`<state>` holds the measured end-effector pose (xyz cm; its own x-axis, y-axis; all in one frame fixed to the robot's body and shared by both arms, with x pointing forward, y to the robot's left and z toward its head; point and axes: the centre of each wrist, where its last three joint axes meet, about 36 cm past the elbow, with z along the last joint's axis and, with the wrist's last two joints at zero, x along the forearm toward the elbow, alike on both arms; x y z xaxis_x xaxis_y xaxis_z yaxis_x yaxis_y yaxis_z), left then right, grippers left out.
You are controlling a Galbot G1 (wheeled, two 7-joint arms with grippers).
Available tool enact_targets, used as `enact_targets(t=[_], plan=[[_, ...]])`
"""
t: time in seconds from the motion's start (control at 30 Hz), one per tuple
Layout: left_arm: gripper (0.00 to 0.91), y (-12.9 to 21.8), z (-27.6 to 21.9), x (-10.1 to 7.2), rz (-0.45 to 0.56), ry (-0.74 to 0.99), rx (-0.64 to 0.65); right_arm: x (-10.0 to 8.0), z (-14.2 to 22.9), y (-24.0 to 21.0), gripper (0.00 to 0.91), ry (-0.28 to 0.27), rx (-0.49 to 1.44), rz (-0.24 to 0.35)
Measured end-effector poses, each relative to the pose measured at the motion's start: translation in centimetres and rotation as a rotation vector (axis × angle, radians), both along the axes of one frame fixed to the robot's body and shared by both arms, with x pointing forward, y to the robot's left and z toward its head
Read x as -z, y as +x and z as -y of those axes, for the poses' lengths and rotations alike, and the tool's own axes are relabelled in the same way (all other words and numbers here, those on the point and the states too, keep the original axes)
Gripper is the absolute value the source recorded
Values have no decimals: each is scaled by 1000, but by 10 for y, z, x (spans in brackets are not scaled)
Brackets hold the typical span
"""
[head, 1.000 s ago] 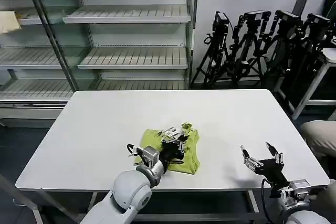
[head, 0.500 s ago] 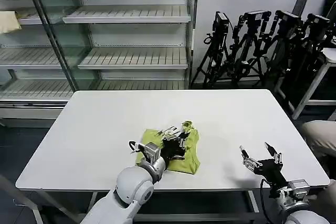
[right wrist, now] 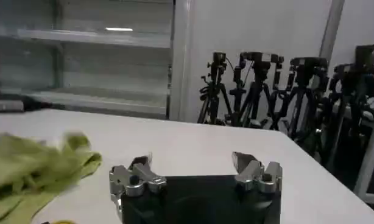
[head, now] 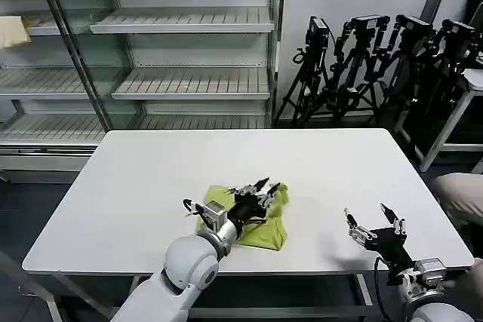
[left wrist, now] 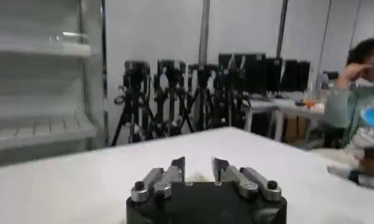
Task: Fold and organize the clothes.
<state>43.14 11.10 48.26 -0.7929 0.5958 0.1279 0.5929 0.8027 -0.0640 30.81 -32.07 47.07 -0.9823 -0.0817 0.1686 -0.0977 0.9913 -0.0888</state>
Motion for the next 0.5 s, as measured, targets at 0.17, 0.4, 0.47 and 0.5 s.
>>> enact_targets(t=[0.17,0.4,0.47,0.5], plan=[[907,0,-21,-16,74,-18,-52,0,0,0,907,1,-1,3],[907,0,-66,-7,32,87,-223,0,-3,2,907,6,-9,8],[907,-1,-76,1,-7,107,-267,0,-3,3,907,5,-10,9],[907,-3,-80,4,-25,113,-280,0,-3,3,907,5,-10,9]])
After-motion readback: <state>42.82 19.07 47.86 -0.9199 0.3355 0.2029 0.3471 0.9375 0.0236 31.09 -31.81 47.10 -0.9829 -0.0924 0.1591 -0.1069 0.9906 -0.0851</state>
